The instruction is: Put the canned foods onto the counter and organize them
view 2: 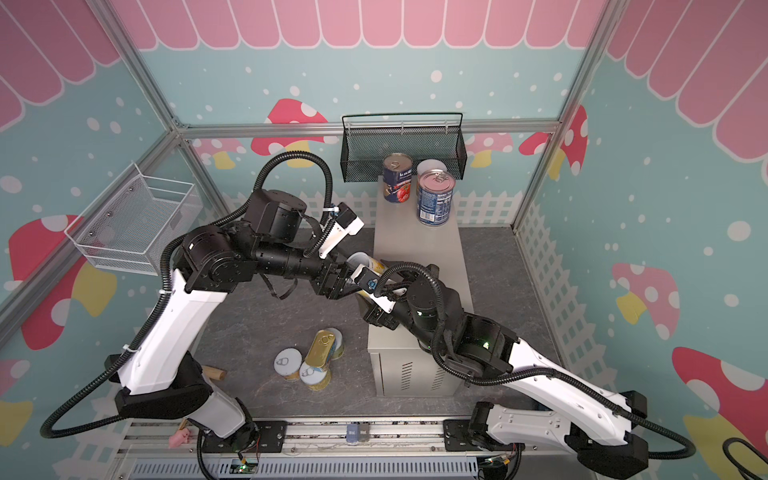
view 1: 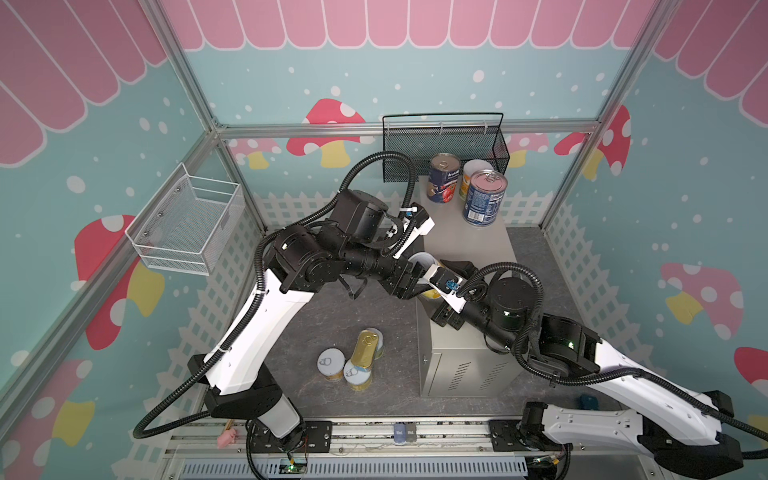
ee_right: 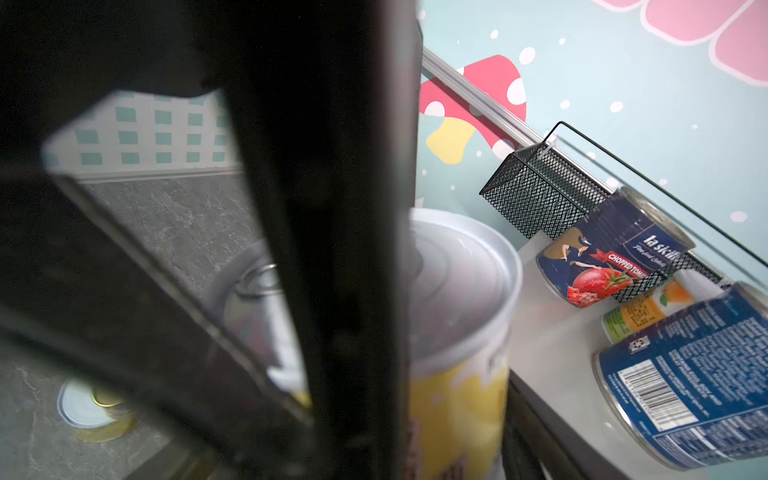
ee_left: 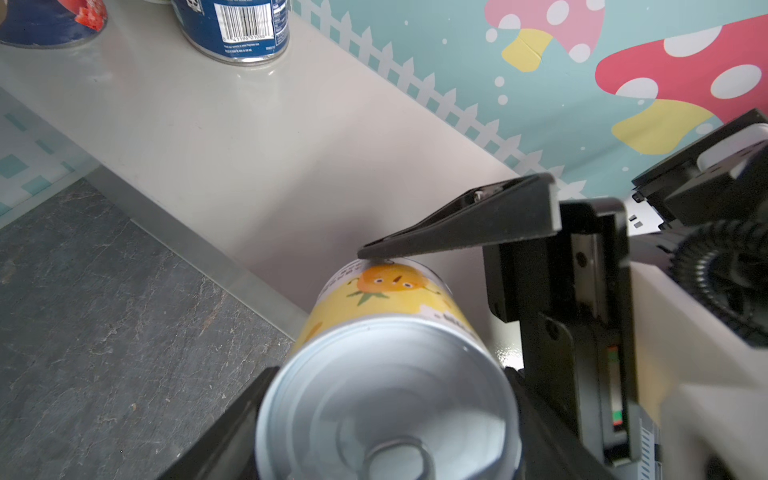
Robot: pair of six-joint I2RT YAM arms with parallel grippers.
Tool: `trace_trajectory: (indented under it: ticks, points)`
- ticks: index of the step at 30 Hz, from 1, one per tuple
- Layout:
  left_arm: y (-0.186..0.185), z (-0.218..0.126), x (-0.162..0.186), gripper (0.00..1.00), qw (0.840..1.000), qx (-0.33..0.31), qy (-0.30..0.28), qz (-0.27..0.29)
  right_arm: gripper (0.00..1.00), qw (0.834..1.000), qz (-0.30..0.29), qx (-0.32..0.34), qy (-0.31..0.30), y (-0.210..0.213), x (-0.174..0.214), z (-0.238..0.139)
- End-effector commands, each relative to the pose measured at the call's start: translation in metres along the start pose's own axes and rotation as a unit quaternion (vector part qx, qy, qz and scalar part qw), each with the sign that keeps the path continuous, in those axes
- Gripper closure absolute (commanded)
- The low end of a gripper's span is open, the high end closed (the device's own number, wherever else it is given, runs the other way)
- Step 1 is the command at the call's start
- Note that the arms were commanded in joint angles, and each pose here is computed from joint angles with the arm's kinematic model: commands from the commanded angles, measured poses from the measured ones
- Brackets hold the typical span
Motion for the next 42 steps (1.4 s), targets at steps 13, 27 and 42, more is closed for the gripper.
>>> trace_trajectory:
  ticks: [13,27,42]
  points:
    - [-0.018,-0.020,-0.021,0.74,0.997,0.033,-0.059,0.036,0.43,1.000,0.013,-0.010,-0.009,-0.004,-0.003,0.003]
    - [-0.013,-0.017,-0.029,0.01,0.996,0.019,-0.085,0.035,0.46,0.996,0.077,0.020,-0.039,-0.023,0.007,-0.018]
    - [-0.031,-0.013,-0.023,0.01,0.974,0.065,-0.202,0.078,0.44,0.975,0.195,-0.021,-0.104,-0.023,0.000,-0.052]
Point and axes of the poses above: each gripper's point midway between its finger pads, its own z axis out along the fingers, its own y axis along the line the jaws close on, x = y × z, the point moved 2 cm from there along -z, back along the fingers, and after that the axes turned 13 degrees about z, right-handed, at the moved point
